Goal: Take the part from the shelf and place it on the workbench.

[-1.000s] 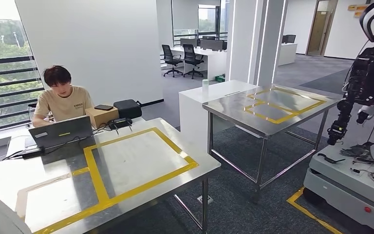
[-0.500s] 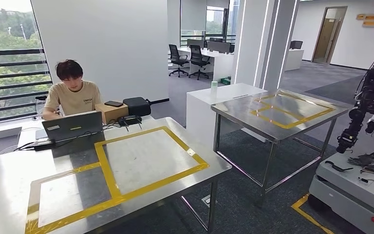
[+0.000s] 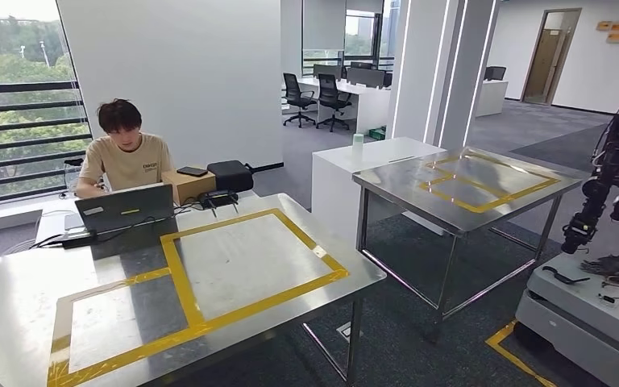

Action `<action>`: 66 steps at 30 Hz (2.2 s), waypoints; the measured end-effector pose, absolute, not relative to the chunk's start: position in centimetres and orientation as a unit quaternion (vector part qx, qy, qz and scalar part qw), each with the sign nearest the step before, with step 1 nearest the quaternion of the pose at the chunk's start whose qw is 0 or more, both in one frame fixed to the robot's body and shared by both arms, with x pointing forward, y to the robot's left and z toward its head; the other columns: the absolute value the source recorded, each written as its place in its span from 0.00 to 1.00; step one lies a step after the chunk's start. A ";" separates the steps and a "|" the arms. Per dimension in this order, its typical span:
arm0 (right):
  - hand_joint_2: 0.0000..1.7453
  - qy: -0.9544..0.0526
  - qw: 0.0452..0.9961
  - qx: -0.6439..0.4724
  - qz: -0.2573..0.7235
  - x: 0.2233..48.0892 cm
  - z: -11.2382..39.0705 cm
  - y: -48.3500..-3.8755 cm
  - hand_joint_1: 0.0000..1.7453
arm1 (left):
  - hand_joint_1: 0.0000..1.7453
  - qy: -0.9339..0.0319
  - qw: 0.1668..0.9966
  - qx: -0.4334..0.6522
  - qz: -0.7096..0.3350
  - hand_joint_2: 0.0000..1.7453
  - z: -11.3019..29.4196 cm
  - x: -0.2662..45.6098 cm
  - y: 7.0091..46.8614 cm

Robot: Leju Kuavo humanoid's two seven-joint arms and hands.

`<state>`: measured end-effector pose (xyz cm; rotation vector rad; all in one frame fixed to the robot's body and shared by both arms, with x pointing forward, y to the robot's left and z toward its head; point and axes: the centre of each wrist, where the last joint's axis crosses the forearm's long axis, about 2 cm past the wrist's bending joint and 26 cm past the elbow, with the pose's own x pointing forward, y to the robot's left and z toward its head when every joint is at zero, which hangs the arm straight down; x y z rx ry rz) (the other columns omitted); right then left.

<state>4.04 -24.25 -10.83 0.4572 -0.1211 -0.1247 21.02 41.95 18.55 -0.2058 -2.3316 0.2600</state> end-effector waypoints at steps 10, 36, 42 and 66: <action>1.00 -0.076 0.966 0.230 -0.088 4.2 -10.8 -23.9 0.00 | 1.00 -0.916 0.369 -0.107 0.111 1.00 18.8 23.9 41.4; 1.00 -0.068 0.963 0.237 -0.106 3.2 -10.8 -23.1 0.00 | 1.00 -0.911 0.382 -0.114 0.109 1.00 18.2 24.3 40.9; 1.00 -0.074 0.962 0.238 -0.114 3.7 -10.7 -23.1 0.00 | 1.00 -0.911 0.381 -0.118 0.105 1.00 18.4 25.0 40.7; 1.00 -0.069 0.962 0.237 -0.117 3.1 -10.8 -23.1 0.00 | 1.00 -0.891 0.427 -0.095 0.119 1.00 16.9 25.7 41.1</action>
